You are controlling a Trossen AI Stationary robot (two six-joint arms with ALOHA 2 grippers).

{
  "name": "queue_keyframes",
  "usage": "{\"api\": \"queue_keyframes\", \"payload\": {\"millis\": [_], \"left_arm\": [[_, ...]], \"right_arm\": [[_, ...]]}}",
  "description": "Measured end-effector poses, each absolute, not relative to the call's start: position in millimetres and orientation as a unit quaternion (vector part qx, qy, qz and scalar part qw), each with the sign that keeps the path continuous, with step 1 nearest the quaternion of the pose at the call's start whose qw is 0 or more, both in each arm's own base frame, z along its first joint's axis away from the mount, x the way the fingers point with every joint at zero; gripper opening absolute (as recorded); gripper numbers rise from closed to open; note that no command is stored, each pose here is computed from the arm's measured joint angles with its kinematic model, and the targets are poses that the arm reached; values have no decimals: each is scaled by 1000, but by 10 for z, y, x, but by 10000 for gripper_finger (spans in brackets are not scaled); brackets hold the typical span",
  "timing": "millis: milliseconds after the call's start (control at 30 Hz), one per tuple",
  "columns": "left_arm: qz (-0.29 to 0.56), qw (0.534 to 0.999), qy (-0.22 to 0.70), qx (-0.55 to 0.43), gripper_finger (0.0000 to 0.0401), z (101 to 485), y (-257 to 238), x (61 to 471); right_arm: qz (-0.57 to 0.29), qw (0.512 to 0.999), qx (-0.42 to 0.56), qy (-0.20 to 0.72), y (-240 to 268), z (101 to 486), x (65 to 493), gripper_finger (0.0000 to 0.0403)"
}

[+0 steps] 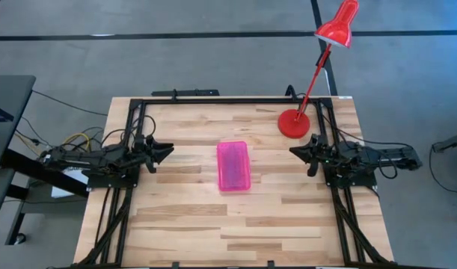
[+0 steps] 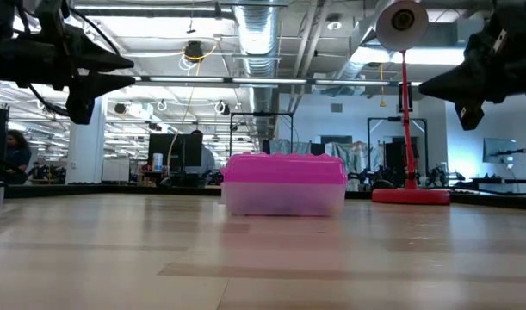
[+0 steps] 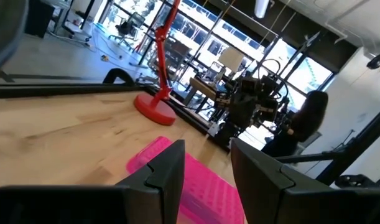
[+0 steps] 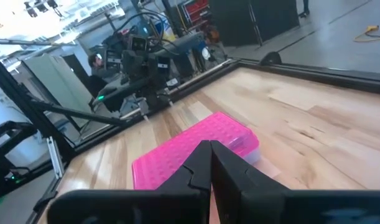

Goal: Pick & place school supplies into a supply box
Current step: Return to Home Position

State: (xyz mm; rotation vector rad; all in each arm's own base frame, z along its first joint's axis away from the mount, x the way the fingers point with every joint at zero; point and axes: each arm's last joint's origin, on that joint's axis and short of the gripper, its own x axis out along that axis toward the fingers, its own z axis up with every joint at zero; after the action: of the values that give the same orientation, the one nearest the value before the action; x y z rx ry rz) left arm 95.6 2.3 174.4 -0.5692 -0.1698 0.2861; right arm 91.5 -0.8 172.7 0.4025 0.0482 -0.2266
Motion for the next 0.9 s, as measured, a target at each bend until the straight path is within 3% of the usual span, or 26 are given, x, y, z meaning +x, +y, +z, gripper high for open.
{"api": "queue_keyframes", "payload": {"millis": [533,600,733,900], "left_arm": [[193,933,-100,-287,125,1746,53,944],[190,933,-101,-289,125,1753,53,943],[160,969,-71,-172,125,1754,30,952],[89,990,-52,-101,125,1757,-13,963]], "right_arm": [[-133,970,202,22,-20,1722,915,0],[-121,978,165,29,-11,1721,915,0],[-78,992,88,43,19,1718,918,0],[-32,996,57,55,45,1707,921,0]]}}
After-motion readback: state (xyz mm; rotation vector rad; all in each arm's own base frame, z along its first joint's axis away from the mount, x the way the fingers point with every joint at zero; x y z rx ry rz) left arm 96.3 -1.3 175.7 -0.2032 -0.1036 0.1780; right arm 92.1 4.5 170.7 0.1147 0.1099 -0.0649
